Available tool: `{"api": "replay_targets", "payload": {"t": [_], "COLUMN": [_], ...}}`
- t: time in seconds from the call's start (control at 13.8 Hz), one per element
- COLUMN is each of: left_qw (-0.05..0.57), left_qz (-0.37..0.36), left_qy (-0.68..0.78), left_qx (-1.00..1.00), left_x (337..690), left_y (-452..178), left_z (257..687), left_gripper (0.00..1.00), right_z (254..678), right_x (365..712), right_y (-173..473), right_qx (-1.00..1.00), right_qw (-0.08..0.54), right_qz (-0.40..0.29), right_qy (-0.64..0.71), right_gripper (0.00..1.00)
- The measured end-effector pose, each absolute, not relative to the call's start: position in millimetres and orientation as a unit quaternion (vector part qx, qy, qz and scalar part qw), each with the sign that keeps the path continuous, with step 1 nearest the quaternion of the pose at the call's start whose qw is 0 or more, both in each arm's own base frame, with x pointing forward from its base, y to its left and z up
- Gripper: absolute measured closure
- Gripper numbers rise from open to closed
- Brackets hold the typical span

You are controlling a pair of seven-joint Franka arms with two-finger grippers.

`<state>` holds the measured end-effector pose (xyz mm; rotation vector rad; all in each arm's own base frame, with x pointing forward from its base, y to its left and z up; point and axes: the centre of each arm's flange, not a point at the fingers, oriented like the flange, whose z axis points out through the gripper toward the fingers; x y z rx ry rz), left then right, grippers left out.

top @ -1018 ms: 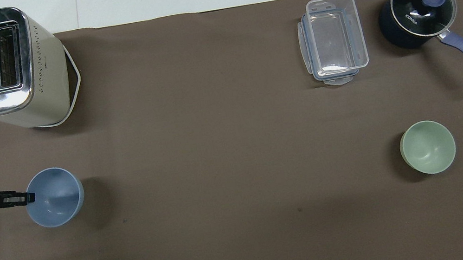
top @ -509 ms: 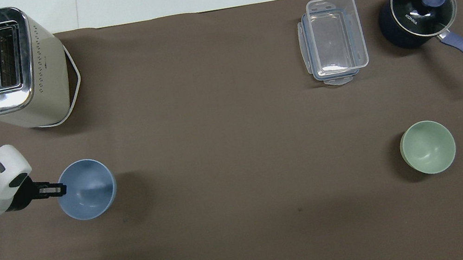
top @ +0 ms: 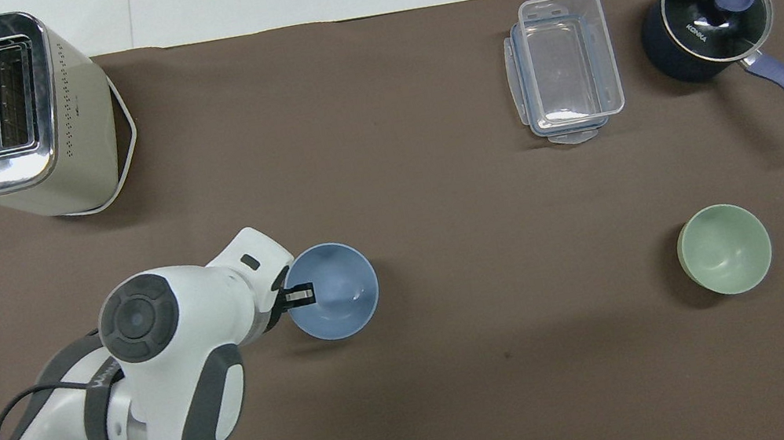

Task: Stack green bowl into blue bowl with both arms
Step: 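Drag the blue bowl toward the table center with the left gripper, then release the blue bowl with the left gripper while the right gripper grasps the green bowl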

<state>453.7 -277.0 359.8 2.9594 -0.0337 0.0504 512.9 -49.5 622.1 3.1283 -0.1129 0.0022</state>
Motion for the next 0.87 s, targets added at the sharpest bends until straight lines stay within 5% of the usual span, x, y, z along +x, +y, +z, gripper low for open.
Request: {"api": "replay_targets", "payload": {"t": [0.51, 0.65, 0.87], "left_qw": [0.089, 0.088, 0.095], "left_qz": [0.01, 0.01, 0.021], "left_qy": [-0.012, -0.009, -0.006], "left_qx": [0.996, 0.996, 0.995], "left_x": [434.0, 435.9, 445.8], "left_y": [-317.5, -316.0, -315.0], "left_z": [333.4, 331.9, 342.7], "left_gripper": [0.95, 0.79, 0.43], "right_z": [495.6, 459.3, 403.8], "right_x": [512.3, 503.1, 487.4], "right_y": [-78.5, -101.5, -124.1], "right_qx": [1.0, 1.0, 0.999], "right_qw": [0.002, 0.0, -0.002], "right_qz": [-0.022, -0.025, -0.027], "right_qy": [0.007, 0.017, 0.024], "right_gripper": [0.0, 0.0, 0.0]}}
